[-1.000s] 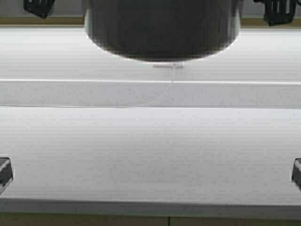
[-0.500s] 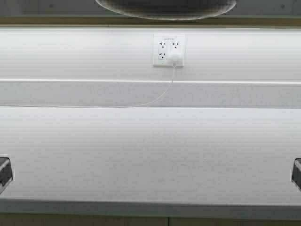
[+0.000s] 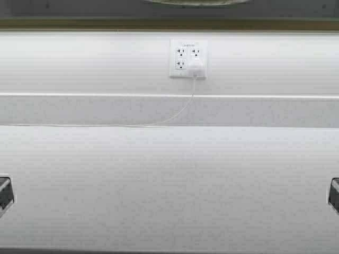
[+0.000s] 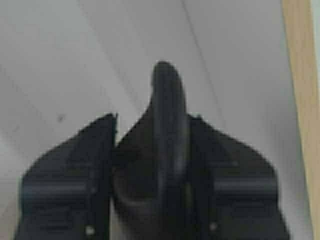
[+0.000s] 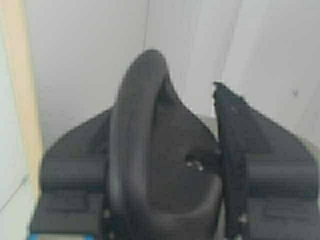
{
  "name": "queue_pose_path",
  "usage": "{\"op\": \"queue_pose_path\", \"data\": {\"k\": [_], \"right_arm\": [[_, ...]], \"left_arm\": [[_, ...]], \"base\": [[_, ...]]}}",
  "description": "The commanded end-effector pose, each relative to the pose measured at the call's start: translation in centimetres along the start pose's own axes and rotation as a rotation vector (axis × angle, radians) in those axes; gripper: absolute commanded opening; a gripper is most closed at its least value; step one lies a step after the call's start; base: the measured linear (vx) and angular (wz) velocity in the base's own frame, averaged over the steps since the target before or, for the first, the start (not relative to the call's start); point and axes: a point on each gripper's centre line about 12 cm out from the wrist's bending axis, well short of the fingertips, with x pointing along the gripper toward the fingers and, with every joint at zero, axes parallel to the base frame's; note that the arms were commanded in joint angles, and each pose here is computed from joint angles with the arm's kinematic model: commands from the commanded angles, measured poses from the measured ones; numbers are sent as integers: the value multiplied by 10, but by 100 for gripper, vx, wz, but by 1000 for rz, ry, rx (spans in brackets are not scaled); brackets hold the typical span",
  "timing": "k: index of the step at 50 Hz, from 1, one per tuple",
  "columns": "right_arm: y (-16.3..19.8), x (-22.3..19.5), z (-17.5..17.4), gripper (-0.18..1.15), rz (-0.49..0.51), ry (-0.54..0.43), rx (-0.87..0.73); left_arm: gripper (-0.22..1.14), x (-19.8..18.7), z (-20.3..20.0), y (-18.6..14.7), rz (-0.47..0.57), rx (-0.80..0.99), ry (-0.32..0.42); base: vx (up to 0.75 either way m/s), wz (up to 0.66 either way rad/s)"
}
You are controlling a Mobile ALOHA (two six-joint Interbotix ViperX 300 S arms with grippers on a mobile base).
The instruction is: Open the cabinet, put the pot inside, then close it
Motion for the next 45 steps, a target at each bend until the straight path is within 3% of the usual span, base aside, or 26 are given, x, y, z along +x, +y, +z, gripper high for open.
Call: {"op": "queue_pose_path", "data": {"k": [1, 14, 27, 45], "right_arm": [[35, 21, -15, 8, 65, 64, -8], [25, 68, -17, 8, -17, 73, -29], [2, 94, -14, 8, -70, 52, -47], [-33, 108, -14, 8, -142, 48, -74]], "left_arm": [[4, 18, -23, -24, -42, 25, 76], [4, 68, -24, -17, 18, -20, 66], [4, 102, -25, 27, 122, -51, 50], [4, 116, -25, 56, 199, -49, 63]], "base": [[17, 2], [12, 1], [4, 1], [1, 1]]}}
